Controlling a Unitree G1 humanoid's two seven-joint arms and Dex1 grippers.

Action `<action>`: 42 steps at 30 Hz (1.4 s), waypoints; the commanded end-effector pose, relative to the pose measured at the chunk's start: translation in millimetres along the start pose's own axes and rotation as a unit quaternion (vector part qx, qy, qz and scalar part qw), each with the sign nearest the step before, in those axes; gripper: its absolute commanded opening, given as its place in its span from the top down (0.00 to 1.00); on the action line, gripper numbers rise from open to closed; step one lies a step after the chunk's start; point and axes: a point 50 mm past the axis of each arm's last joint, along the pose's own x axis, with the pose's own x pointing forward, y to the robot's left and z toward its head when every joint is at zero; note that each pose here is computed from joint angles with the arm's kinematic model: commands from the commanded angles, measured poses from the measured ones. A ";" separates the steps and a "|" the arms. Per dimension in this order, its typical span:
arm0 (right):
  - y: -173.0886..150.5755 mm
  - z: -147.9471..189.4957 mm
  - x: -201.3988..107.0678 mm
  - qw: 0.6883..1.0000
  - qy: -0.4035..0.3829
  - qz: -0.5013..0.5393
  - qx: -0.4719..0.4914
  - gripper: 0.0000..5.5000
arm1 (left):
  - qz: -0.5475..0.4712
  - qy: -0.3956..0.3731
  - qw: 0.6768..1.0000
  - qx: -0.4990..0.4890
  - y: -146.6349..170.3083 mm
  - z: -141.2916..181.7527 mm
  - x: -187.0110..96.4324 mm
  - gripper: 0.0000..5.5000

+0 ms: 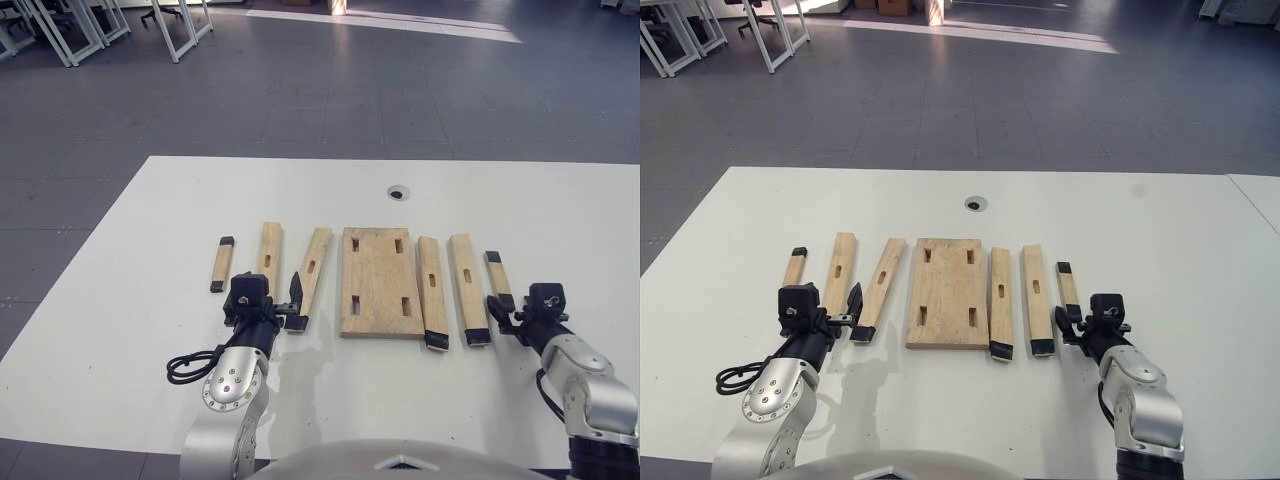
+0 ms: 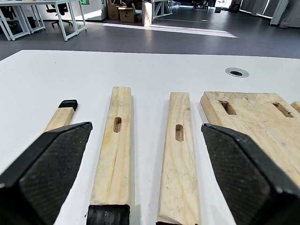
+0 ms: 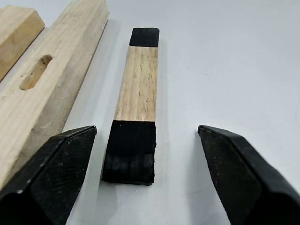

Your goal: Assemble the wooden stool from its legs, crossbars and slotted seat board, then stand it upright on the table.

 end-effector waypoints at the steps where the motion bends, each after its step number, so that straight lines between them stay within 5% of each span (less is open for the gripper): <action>1: 0.8 -43.7 -4.4 0.995 0.093 0.004 0.017 0.27 | 0.002 -0.001 1.000 0.007 1.2 2.6 -0.9 0.21; 18: 2.1 -60.6 -7.9 0.995 0.103 0.010 -0.007 0.75 | 0.003 0.001 1.000 0.001 0.2 1.5 -0.2 0.21; 22: -4.7 -52.5 -0.4 0.996 0.085 -0.006 -0.011 0.77 | -0.002 0.003 1.000 -0.003 1.4 1.0 1.3 0.21; 29: -36.5 77.6 17.2 0.989 -0.134 -0.055 -0.024 0.77 | -0.122 -0.013 0.990 -0.073 41.9 21.9 43.2 0.21; 31: -7.2 128.2 14.7 0.973 -0.224 0.007 -0.048 0.77 | -0.218 -0.019 0.958 -0.184 42.3 49.5 61.7 0.21; 34: 52.3 166.6 7.4 0.932 -0.320 0.144 -0.095 0.77 | -0.430 0.042 0.857 -0.281 29.0 78.3 61.0 0.21; 37: 96.4 158.0 9.3 0.899 -0.329 0.254 -0.135 0.77 | -0.480 0.092 0.806 -0.334 35.5 81.5 71.9 0.21; 42: 141.7 113.2 13.3 0.866 -0.298 0.366 -0.165 0.77 | -0.488 0.133 0.775 -0.378 26.1 81.8 92.3 0.21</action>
